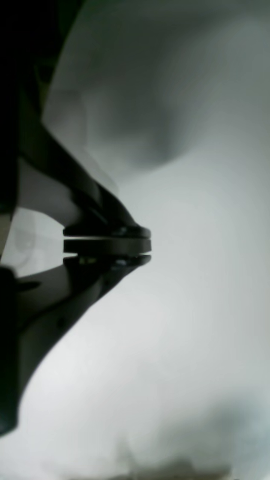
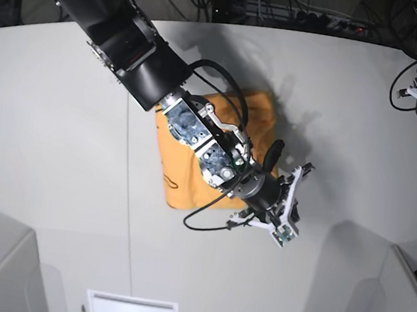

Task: Fold the T-shirt properly
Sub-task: 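Press and tuck the folded bundle edges with the right gripper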

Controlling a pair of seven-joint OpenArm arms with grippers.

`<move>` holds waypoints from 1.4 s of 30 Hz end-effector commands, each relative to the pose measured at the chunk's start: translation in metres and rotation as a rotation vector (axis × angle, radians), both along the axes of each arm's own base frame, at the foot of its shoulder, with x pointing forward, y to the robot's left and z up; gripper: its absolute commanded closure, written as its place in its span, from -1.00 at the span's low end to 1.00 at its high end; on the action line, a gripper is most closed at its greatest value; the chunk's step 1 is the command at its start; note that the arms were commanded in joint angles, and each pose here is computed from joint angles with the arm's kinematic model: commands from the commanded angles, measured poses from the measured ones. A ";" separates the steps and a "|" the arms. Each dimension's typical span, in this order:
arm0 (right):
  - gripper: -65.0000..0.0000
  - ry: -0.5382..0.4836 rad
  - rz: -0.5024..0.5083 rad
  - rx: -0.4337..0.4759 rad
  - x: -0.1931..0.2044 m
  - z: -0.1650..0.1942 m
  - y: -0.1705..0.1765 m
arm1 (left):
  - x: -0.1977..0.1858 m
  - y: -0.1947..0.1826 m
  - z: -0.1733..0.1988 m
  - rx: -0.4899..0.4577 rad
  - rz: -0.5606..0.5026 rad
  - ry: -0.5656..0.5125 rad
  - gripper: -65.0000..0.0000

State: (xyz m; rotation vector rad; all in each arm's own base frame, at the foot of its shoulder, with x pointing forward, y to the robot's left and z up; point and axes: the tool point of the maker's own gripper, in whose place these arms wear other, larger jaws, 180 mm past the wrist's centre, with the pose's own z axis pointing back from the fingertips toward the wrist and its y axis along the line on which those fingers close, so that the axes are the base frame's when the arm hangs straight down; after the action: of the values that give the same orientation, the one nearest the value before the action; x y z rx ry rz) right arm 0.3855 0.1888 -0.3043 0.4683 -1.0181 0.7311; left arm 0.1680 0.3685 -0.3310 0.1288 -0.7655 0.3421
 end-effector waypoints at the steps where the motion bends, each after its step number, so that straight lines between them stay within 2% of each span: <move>1: 1.00 -0.068 -0.004 0.016 0.013 0.030 0.001 | 0.005 0.004 0.012 0.030 -0.010 -0.031 1.00; 6: 1.00 0.002 -0.206 -0.126 0.026 0.014 -0.048 | 0.001 0.007 0.012 0.037 -0.005 -0.021 1.00; 9: 1.00 -0.023 -0.236 -0.204 0.019 -0.001 -0.063 | 0.000 0.007 0.011 0.036 -0.006 -0.019 1.00; 12: 1.00 0.000 -0.257 -0.298 -0.001 -0.028 -0.078 | 0.002 0.002 0.011 0.029 -0.017 -0.021 1.00; 15: 1.00 0.026 -0.260 -0.346 -0.026 -0.050 -0.084 | 0.006 -0.011 0.009 0.017 -0.062 -0.036 1.00; 20: 1.00 0.114 -0.237 -0.366 -0.064 -0.083 -0.082 | 0.015 -0.019 0.008 0.015 -0.100 -0.045 1.00; 23: 1.00 0.156 -0.230 -0.358 -0.088 -0.091 -0.086 | 0.016 -0.018 0.009 0.016 -0.100 -0.047 1.00; 27: 1.00 0.183 -0.183 -0.368 -0.121 -0.091 -0.085 | 0.022 -0.018 0.012 0.016 -0.099 -0.065 1.00; 30: 1.00 0.180 -0.154 -0.338 -0.140 -0.080 -0.080 | 0.022 -0.019 0.012 0.012 -0.100 -0.068 1.00; 37: 1.00 0.219 -0.145 -0.342 -0.159 -0.087 -0.082 | 0.025 -0.021 0.011 0.001 -0.101 -0.063 1.00; 42: 1.00 0.188 -0.166 -0.335 -0.160 -0.067 -0.104 | 0.036 -0.039 0.006 -0.038 -0.148 -0.020 1.00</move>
State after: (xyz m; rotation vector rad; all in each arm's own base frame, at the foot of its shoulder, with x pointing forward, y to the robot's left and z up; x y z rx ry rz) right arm 0.2210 0.0788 -0.3820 0.1349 -0.6902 0.6884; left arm 0.1963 0.3288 -0.3378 0.0252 -0.7362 0.2407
